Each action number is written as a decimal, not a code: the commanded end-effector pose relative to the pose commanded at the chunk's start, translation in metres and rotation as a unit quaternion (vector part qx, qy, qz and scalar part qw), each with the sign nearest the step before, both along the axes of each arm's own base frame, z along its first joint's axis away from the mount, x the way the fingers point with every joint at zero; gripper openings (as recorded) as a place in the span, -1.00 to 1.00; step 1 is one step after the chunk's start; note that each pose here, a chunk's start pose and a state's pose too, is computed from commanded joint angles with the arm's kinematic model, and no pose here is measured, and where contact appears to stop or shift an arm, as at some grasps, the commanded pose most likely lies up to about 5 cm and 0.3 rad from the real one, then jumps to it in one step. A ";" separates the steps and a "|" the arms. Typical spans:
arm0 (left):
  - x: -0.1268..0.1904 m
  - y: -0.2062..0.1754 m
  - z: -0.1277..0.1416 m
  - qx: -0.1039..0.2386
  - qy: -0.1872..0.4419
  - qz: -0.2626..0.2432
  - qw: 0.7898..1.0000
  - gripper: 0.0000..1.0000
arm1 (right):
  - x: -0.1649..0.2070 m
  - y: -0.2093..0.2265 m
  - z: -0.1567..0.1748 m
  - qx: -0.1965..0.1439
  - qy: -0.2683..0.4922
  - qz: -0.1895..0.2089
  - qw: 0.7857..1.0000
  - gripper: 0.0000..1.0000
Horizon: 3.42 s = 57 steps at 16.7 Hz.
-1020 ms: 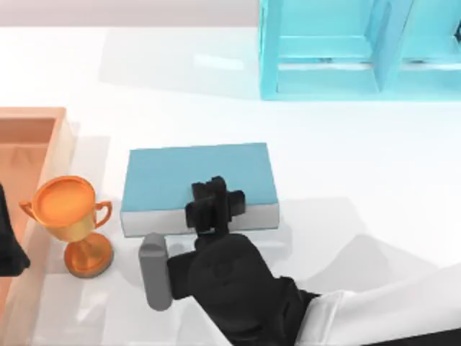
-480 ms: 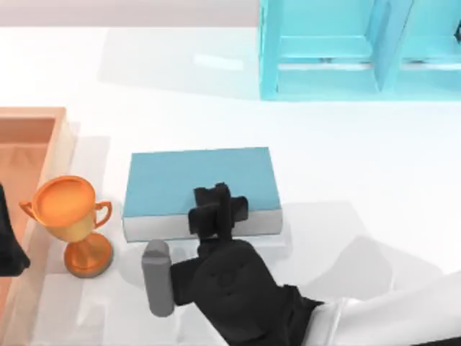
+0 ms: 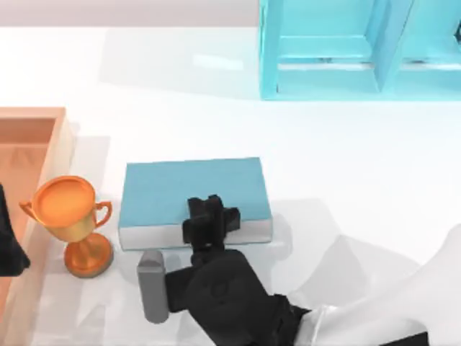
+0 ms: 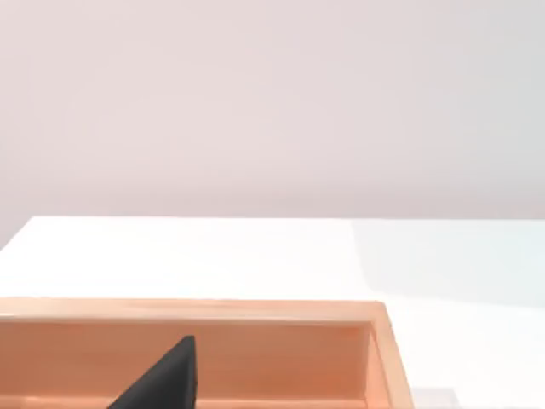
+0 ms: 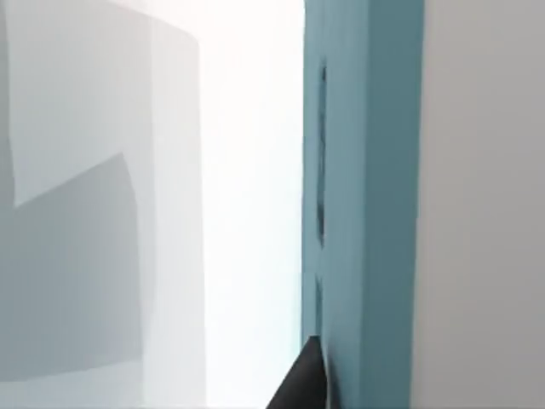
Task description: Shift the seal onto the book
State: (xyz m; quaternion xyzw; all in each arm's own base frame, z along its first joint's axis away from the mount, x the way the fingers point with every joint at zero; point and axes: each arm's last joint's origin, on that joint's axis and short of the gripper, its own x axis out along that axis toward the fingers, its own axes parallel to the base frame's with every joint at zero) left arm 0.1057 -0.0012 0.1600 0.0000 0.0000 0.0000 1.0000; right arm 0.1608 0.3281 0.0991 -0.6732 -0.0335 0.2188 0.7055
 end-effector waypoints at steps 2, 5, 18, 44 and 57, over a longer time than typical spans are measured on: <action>0.000 0.000 0.000 0.000 0.000 0.000 1.000 1.00 | 0.000 0.000 0.000 0.000 0.000 0.000 1.000 -1.00; 0.000 0.000 0.000 0.000 0.000 0.000 1.000 1.00 | 0.000 0.000 0.000 0.000 0.000 0.000 1.000 -0.70; 0.000 0.000 0.000 0.000 0.000 0.000 1.000 1.00 | 0.000 0.000 0.000 0.000 0.000 0.000 1.000 1.00; 0.000 0.000 0.000 0.000 0.000 0.000 1.000 1.00 | -0.149 0.002 0.008 -0.003 0.002 -0.002 1.000 1.00; 0.000 0.000 0.000 0.000 0.000 0.000 1.000 1.00 | -0.019 -0.139 0.137 0.399 0.102 -0.123 0.903 1.00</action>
